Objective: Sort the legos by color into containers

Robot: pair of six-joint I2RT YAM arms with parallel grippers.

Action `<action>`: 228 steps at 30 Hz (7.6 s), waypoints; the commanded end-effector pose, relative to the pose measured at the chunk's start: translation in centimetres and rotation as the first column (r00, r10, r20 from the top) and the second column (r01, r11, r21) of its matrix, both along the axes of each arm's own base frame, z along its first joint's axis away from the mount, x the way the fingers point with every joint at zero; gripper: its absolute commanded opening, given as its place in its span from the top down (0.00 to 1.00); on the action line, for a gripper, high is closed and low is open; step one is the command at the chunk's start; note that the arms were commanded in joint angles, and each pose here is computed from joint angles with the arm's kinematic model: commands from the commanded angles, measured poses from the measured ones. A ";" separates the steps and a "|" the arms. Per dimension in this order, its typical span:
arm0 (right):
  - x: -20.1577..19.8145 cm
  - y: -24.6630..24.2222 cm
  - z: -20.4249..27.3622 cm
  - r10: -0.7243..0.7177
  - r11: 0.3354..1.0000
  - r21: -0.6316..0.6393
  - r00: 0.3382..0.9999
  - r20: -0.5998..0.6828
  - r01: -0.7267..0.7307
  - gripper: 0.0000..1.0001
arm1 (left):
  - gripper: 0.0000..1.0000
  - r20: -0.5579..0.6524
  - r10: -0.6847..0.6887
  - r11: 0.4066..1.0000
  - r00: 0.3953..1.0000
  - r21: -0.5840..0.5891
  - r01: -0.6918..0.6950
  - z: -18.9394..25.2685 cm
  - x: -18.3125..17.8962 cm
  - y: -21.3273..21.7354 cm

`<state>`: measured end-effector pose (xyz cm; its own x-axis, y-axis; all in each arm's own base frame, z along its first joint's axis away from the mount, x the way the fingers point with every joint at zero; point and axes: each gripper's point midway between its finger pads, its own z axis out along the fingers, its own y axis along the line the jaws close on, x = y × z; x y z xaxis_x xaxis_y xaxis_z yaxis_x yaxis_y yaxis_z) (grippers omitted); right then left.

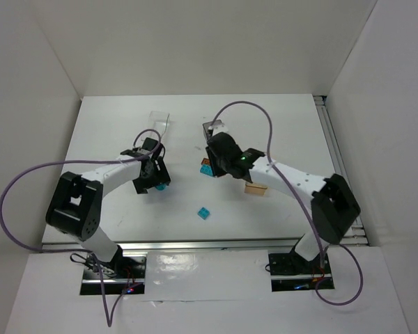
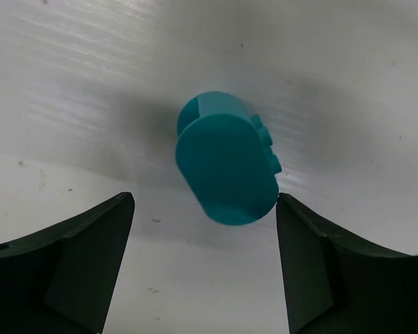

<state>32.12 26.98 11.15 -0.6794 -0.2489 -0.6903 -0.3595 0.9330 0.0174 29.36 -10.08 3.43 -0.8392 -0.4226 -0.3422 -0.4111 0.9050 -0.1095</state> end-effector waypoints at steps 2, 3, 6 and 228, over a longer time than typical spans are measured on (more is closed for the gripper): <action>1.0 -6.7 4.5 -0.253 0.967 0.024 0.963 0.097 0.252 0.78 | 0.17 -0.019 0.013 1.000 1.000 0.005 -0.013 -1.6 1.3 -0.8; 1.1 -7.9 4.7 -0.291 0.957 0.027 0.951 0.102 0.289 0.78 | 0.20 -0.031 0.004 1.000 1.000 0.009 -0.004 -2.0 1.0 -1.1; 1.6 -11.6 4.9 -0.394 0.919 0.068 0.914 0.100 0.389 0.78 | 0.31 -0.035 -0.003 1.000 0.999 0.018 0.003 -2.5 1.2 -1.6; 4.5 2.0 -0.9 0.013 0.971 0.238 1.000 -0.002 -0.012 0.85 | 0.83 0.110 0.048 0.993 0.993 0.102 -0.059 2.4 9.9 -5.3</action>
